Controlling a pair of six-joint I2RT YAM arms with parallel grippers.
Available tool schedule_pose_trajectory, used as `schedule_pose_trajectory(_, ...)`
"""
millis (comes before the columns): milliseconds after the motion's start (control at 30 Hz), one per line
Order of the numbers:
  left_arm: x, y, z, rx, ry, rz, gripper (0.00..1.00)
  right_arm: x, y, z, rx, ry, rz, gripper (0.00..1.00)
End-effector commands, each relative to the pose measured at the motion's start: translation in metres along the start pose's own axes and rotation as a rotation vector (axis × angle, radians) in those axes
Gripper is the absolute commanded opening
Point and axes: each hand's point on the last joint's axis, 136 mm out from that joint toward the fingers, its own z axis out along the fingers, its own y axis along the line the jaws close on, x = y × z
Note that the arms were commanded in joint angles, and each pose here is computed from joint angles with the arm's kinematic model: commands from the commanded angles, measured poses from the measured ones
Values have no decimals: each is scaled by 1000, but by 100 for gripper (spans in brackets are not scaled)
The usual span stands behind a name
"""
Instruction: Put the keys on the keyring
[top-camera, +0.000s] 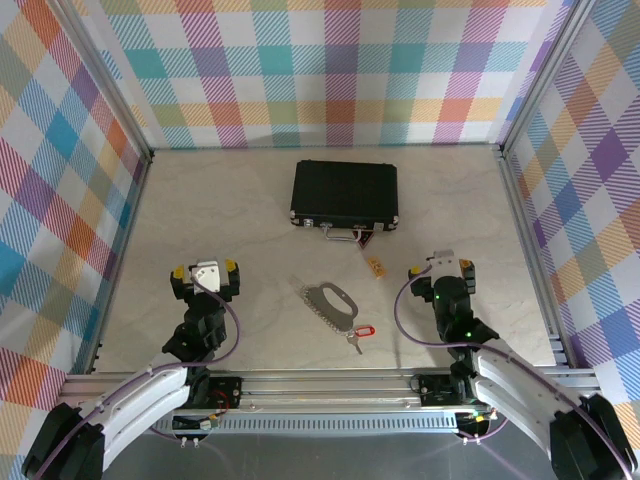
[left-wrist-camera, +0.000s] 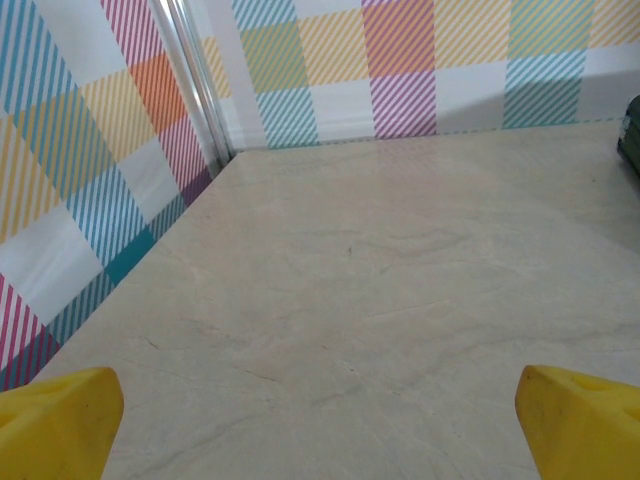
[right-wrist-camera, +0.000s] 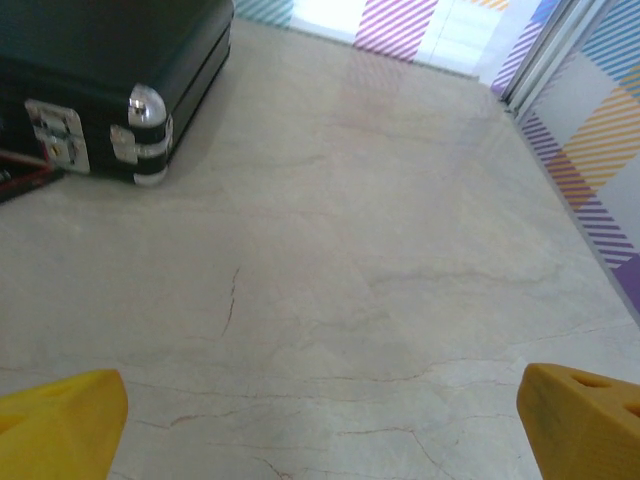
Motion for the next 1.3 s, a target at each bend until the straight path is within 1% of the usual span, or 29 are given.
schedule_pose_trajectory(0,-10,-3,8,34,-41,-96,100,-34,3,10,-11,-88,16,99)
schedule_pose_trajectory(233,-7,-5,32,24,-2,-122,100,-40,13,42,-51,-61,-5,99)
schedule_pose_trajectory(433,-4,-10,52,8,37,-109,100,-53,8,60,-44,-126,43,99)
schedule_pose_trajectory(633,-6,-22,66,35,-5,-140,100,-55,-3,75,-29,-108,114,99)
schedule_pose_trajectory(733,-6,-27,73,41,18,-102,100,-56,-8,80,-20,-102,130,99)
schedule_pose_trajectory(900,-6,-31,77,54,19,-79,100,-56,-12,79,-13,-121,139,99)
schedule_pose_trajectory(1067,-6,-34,83,57,24,-55,100,-54,-19,89,17,-98,171,99)
schedule_pose_trajectory(1100,-6,-35,84,57,26,-51,100,-53,-22,90,33,-118,175,99)
schedule_pose_trajectory(1167,-4,-36,86,56,28,-41,100,-45,-37,94,117,-134,223,99)
schedule_pose_trajectory(1200,-3,-37,87,56,27,-37,100,-47,-39,95,119,-147,230,99)
schedule_pose_trajectory(1267,0,-38,90,52,23,-31,100,-43,-36,96,86,-115,231,99)
